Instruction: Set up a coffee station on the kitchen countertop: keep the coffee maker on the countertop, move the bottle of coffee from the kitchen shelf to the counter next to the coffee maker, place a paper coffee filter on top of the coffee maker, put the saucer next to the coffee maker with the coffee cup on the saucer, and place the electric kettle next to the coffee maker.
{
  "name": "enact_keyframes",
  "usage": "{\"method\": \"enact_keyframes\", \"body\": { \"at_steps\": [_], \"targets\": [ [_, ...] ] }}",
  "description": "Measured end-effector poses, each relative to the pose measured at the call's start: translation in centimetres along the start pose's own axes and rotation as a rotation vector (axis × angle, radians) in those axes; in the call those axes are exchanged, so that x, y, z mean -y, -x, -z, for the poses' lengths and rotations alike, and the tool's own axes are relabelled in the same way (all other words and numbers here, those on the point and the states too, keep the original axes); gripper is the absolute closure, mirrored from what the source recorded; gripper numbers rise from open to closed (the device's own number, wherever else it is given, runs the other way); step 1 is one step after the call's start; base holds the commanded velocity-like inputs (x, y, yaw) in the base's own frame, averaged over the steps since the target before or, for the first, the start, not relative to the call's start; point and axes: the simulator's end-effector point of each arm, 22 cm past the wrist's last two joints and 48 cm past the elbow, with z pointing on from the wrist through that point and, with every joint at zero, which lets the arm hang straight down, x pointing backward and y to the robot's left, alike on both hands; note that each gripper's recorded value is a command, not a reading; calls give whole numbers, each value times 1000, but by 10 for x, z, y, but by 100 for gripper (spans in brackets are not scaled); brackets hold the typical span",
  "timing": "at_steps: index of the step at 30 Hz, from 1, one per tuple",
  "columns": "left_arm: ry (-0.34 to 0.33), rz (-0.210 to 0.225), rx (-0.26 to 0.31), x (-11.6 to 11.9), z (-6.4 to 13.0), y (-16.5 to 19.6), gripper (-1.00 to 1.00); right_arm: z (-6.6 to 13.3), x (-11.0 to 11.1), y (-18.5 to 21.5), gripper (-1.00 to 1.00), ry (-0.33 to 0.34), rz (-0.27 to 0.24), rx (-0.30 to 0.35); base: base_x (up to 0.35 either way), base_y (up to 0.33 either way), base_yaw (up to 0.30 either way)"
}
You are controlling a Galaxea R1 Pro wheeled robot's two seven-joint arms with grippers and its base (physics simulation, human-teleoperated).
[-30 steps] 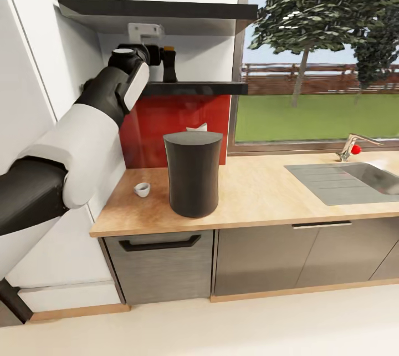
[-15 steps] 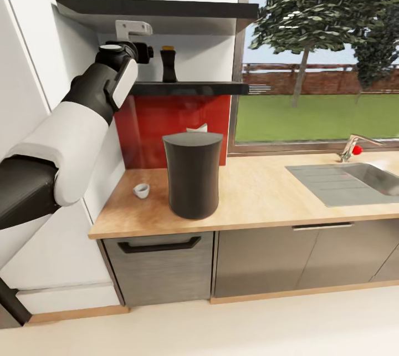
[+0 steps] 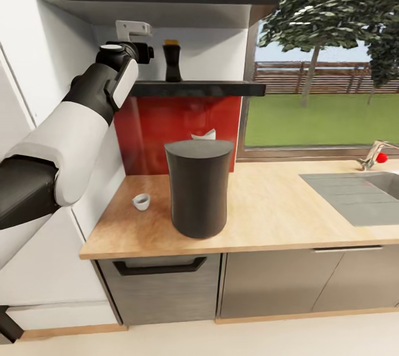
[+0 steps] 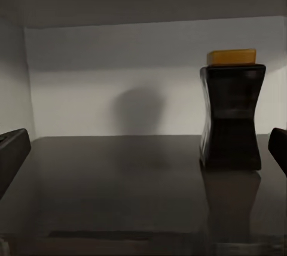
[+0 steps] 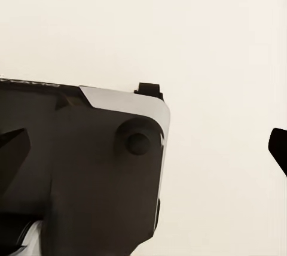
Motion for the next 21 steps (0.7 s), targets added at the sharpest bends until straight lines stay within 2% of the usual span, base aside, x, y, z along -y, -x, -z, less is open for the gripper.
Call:
{"method": "enact_keyframes", "body": {
  "at_steps": [5, 10, 15, 21],
  "targets": [
    [-4, 1, -1, 3, 0, 0, -100, 0, -2, 0, -100, 4, 6, 0, 335, -21, 4],
    [-5, 3, 2, 6, 1, 1, -100, 0, -2, 0, -100, 4, 7, -1, 241, -171, 0],
    [-4, 4, 3, 6, 1, 1, -100, 0, -2, 0, -100, 4, 7, -1, 154, -224, 0],
    [-4, 3, 5, 6, 1, 1, -100, 0, -2, 0, -100, 5, 7, -1, 27, -40, 0]
  ]
}}
